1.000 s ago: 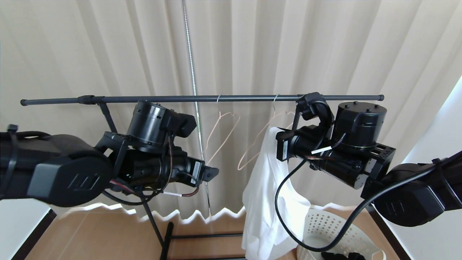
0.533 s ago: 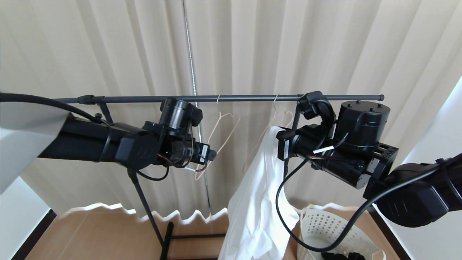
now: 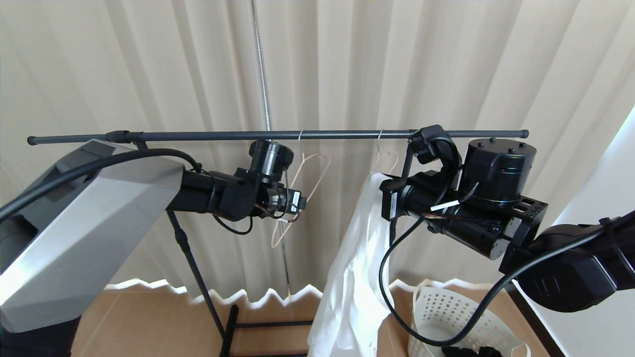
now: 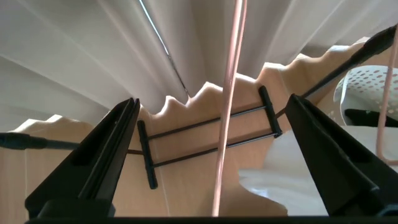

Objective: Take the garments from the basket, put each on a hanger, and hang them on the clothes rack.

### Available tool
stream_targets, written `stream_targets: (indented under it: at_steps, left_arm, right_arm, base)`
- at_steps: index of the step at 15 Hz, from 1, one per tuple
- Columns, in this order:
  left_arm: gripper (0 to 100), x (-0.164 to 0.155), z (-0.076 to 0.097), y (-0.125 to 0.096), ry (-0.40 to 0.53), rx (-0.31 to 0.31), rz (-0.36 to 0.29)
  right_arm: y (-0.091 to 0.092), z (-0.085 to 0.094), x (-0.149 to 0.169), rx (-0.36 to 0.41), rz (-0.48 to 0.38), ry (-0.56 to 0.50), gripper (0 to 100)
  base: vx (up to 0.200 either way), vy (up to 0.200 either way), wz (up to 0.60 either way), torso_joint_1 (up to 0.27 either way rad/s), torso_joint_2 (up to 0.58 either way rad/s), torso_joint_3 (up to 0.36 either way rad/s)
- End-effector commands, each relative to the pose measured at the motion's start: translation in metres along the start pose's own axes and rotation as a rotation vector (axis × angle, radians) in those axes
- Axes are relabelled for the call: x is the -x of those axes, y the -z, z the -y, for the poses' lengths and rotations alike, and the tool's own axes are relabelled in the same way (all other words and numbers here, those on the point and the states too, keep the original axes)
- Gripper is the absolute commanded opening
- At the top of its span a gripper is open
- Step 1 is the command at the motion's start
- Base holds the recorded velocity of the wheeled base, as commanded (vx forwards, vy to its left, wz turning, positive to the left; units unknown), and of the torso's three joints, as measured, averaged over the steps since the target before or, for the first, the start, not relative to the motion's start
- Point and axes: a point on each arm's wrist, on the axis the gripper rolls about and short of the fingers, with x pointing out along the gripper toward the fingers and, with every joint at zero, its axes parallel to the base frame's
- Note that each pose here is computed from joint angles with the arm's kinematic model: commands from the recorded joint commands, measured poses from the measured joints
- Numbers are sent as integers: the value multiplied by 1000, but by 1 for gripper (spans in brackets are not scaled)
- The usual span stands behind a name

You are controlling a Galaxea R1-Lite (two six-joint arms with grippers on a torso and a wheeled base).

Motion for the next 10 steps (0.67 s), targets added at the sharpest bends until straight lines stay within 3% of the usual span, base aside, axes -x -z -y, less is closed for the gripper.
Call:
stream_targets:
  at_steps: [1, 4, 10]
  left_arm:
    - [100, -20, 5, 8, -3, -4, -19]
    - [100, -46, 9, 8, -37, 8, 7]
    - [100, -60, 11, 9, -43, 18, 17]
  right_arm:
    - [1, 0, 0, 0, -2, 0, 0]
    - [2, 0, -1, 0, -5, 0, 0]
    - [3, 0, -2, 0, -8, 0, 0]
  base:
    - [0, 0, 0, 0, 0, 0]
    - [0, 0, 0, 0, 0, 0]
    - [0, 0, 0, 0, 0, 0]
